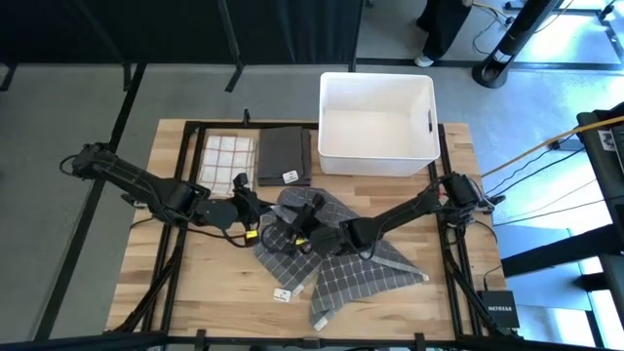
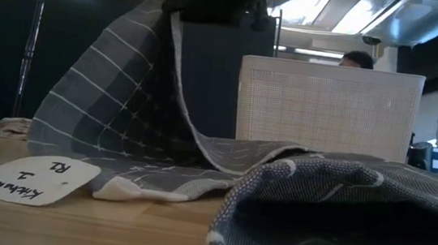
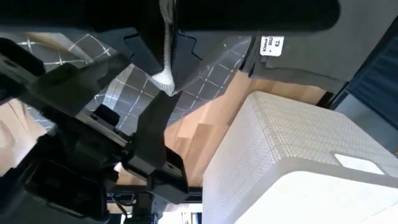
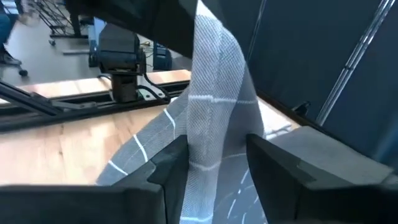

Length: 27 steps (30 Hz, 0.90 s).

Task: Fold towel
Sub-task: Fold the grey patterned towel

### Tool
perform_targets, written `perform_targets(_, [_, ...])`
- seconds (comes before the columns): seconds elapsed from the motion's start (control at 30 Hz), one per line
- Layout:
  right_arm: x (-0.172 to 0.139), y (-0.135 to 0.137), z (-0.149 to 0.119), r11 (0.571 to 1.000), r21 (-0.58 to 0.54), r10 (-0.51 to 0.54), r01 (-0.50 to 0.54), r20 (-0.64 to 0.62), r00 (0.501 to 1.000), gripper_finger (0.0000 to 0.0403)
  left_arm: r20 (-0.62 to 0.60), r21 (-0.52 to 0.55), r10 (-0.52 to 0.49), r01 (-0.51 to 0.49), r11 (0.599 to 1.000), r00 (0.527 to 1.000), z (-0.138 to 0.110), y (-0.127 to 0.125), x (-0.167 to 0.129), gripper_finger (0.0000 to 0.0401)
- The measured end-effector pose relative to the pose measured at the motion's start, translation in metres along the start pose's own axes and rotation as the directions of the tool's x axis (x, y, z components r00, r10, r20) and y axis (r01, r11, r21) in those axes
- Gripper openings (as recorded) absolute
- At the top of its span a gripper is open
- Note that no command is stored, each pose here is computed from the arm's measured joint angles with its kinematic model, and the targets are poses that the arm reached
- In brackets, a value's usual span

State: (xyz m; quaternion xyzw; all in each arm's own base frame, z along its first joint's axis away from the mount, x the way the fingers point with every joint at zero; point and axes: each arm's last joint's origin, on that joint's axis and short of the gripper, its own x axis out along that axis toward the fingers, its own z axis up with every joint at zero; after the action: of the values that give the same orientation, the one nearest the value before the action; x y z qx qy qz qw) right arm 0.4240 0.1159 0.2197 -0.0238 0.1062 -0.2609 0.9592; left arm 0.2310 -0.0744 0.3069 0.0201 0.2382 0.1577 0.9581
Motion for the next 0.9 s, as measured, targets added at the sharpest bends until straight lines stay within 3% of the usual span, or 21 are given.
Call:
perform_targets(0.1, [0.001,-0.001,-0.001,0.996,-0.083,-0.025,0.024,-0.003,1.000,0.0135,-0.002,0.010,0.000,0.000,1.000,1.000,0.000,0.000,0.000,0.0005])
perform_targets(0.27, [-0.010,0.004,0.002,0.979,-0.202,-0.014,0.012,-0.009,1.000,0.0016,-0.009,0.109,-0.011,0.012,0.994,1.000,-0.002,-0.003,-0.002,0.0005])
perform_targets(0.47, [-0.052,0.002,0.017,0.940,-0.330,-0.110,0.083,-0.063,0.992,0.0007,-0.037,0.103,-0.015,0.018,0.995,0.999,-0.005,-0.004,-0.003,0.0005])
perform_targets(0.63, [-0.094,-0.004,0.019,0.963,-0.269,-0.079,0.031,-0.173,0.982,0.0009,-0.048,0.081,-0.064,0.068,0.994,0.997,-0.006,-0.012,0.006,0.0006])
perform_targets(0.8, [-0.129,-0.012,-0.004,0.953,-0.301,-0.131,0.033,-0.312,0.941,0.0007,-0.118,0.159,-0.199,0.217,0.963,0.973,-0.016,-0.032,0.028,0.0026])
perform_targets(0.9, [-0.144,-0.021,-0.018,0.960,-0.271,-0.176,0.070,-0.387,0.905,0.0005,-0.140,0.191,-0.197,0.221,0.956,0.970,-0.021,-0.038,0.041,0.0064])
